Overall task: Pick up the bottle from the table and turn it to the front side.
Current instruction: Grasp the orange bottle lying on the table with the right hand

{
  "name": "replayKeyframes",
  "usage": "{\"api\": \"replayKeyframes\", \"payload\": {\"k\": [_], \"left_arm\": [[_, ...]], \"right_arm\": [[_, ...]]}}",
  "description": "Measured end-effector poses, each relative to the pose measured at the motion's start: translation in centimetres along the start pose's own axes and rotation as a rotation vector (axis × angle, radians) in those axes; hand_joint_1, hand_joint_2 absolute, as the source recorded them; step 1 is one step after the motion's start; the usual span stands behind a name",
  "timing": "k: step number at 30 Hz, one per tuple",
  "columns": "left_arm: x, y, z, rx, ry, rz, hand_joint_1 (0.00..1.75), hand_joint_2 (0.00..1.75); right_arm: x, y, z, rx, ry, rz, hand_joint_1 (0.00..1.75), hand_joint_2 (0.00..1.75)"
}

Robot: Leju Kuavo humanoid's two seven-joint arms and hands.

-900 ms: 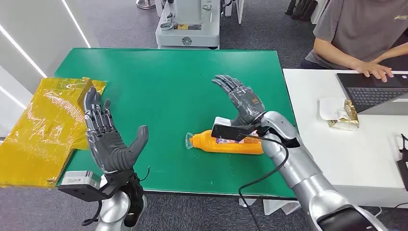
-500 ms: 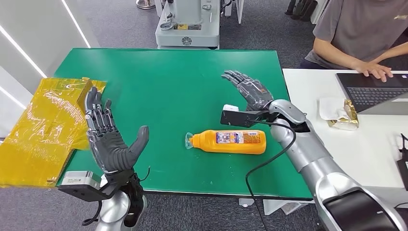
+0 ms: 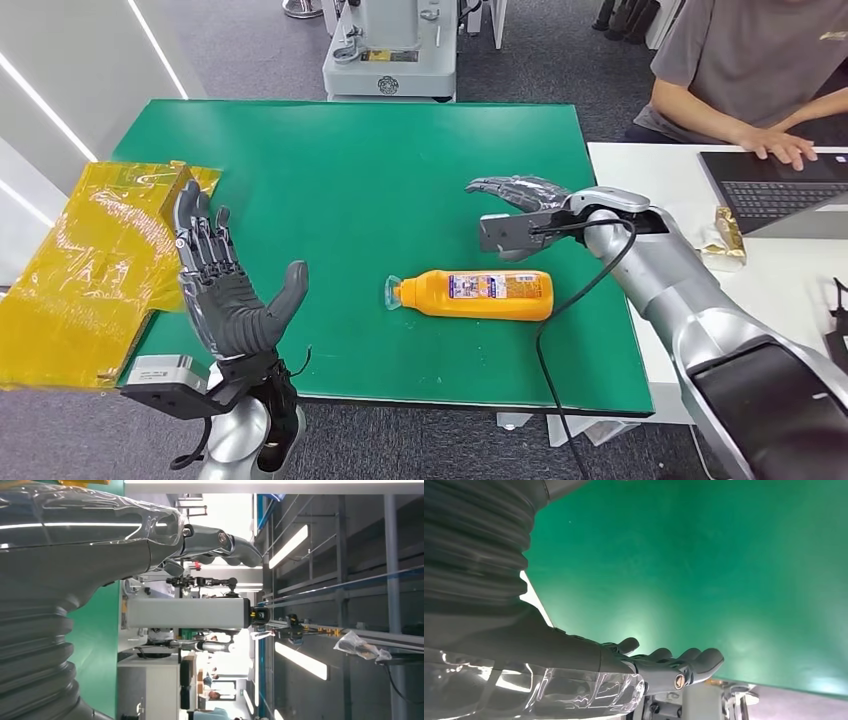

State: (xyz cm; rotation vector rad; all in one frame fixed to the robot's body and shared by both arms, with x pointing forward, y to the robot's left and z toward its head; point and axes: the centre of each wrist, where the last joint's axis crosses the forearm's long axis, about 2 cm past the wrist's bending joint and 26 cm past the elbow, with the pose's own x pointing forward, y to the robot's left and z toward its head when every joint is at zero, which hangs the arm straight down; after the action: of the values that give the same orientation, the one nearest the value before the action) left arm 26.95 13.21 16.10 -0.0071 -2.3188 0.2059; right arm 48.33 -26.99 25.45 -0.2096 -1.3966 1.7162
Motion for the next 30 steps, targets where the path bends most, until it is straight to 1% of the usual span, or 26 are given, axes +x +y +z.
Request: {"api": "replayKeyframes", "payload": {"k": [5, 8, 11, 17, 24, 27, 30], "left_arm": [[0.0, 0.0, 0.0, 0.0, 0.0, 0.0, 0.0, 1.75], [0.0, 0.0, 0.0, -0.003, 0.001, 0.005, 0.0, 1.75], [0.0, 0.0, 0.0, -0.004, 0.002, 0.011, 0.0, 1.75], [0.0, -0.1, 0.0, -0.008, 0.003, 0.02, 0.0, 1.75], [0.0, -0.1, -0.1, -0.008, 0.004, 0.022, 0.0, 1.75], [0.0, 0.0, -0.1, -0.007, 0.005, 0.021, 0.0, 1.75], [0.0, 0.0, -0.1, -0.006, 0.005, 0.021, 0.0, 1.75]], "right_arm": [[-0.4, 0.6, 0.0, 0.019, 0.015, -0.004, 0.0, 1.75], [-1.0, 1.6, 0.2, 0.006, 0.025, -0.018, 0.0, 1.75], [-1.8, 3.3, 0.5, 0.004, 0.04, -0.031, 0.0, 1.75], [-3.2, 7.6, 1.1, 0.029, 0.071, -0.073, 0.0, 1.75], [-3.8, 13.2, 1.4, 0.011, 0.1, -0.127, 0.0, 1.75], [-3.9, 14.6, 1.5, 0.017, 0.114, -0.141, 0.0, 1.75], [-3.9, 15.1, 1.6, 0.021, 0.117, -0.151, 0.0, 1.75]]}}
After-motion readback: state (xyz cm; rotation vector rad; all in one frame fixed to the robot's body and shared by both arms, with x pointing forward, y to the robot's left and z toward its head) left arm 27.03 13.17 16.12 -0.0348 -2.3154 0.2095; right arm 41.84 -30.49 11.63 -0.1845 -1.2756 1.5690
